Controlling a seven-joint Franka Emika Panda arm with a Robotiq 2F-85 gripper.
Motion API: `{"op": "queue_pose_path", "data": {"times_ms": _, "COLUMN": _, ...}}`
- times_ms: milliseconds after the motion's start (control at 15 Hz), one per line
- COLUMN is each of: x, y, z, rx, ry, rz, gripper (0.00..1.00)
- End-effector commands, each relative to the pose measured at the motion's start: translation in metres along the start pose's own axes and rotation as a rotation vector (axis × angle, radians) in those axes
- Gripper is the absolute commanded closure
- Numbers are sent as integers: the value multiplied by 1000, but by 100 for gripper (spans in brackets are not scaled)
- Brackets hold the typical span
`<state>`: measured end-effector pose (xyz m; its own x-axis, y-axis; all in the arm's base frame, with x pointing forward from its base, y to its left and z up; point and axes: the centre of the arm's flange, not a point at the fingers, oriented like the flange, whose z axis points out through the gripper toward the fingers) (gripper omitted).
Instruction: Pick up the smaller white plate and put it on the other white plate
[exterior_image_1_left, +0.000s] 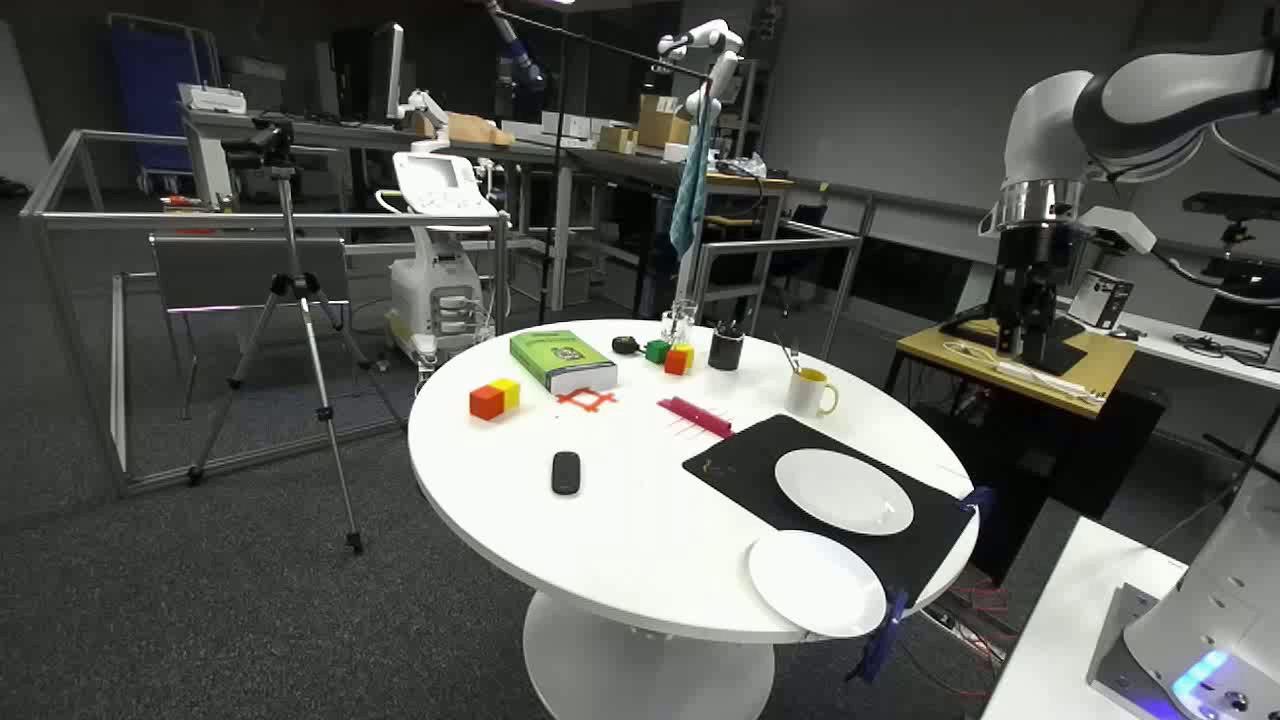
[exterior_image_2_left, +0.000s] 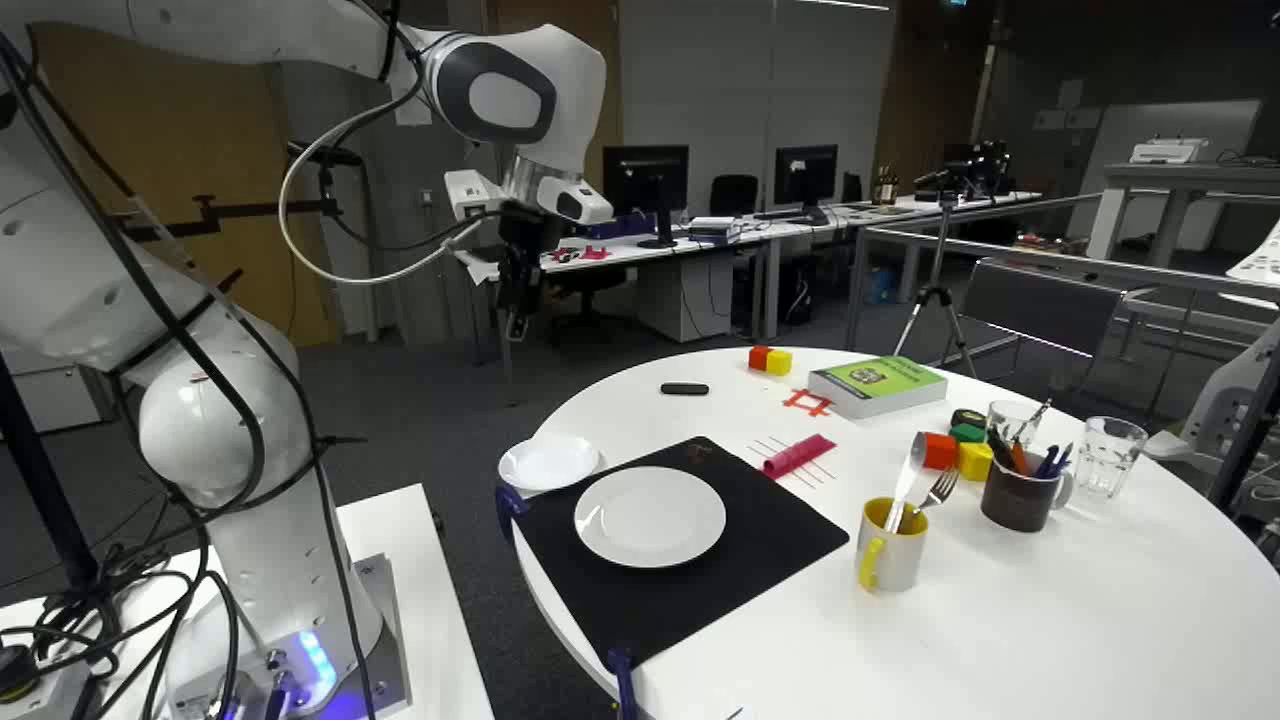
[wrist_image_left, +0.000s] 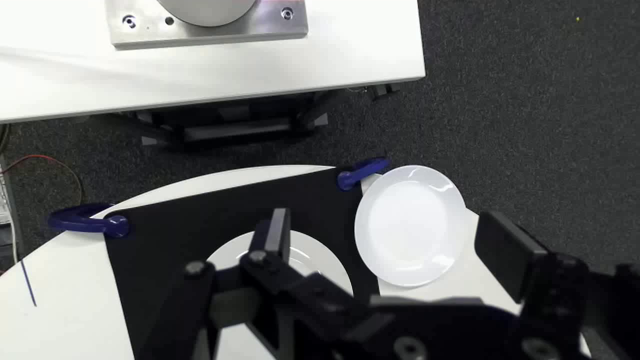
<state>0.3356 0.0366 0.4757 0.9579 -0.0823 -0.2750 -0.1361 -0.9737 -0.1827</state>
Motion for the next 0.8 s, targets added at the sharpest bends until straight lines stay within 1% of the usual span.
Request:
{"op": "queue_pose_path", "data": {"times_ms": 0, "x": 0, "y": 0, "z": 0, "rx": 0, "ry": 0, "rz": 0, "gripper": 0}}
{"op": "queue_pose_path", "data": {"times_ms": 267, "x": 0, "y": 0, "z": 0, "rx": 0, "ry": 0, "rz": 0, "gripper": 0}}
{"op": "queue_pose_path", "data": {"times_ms": 467, "x": 19, "y": -27, "z": 4, "rx": -79, "ry": -11, "rz": -21, "gripper": 0}}
{"op": "queue_pose_path", "data": {"times_ms": 667, "x": 35, "y": -65, "z": 11, "rx": -183, "ry": -22, "rz": -112, "gripper": 0}}
{"op": "queue_pose_path", "data": {"times_ms": 733, "x": 39, "y": -81, "z": 15, "rx": -231, "ry": -26, "rz": -163, "gripper": 0}}
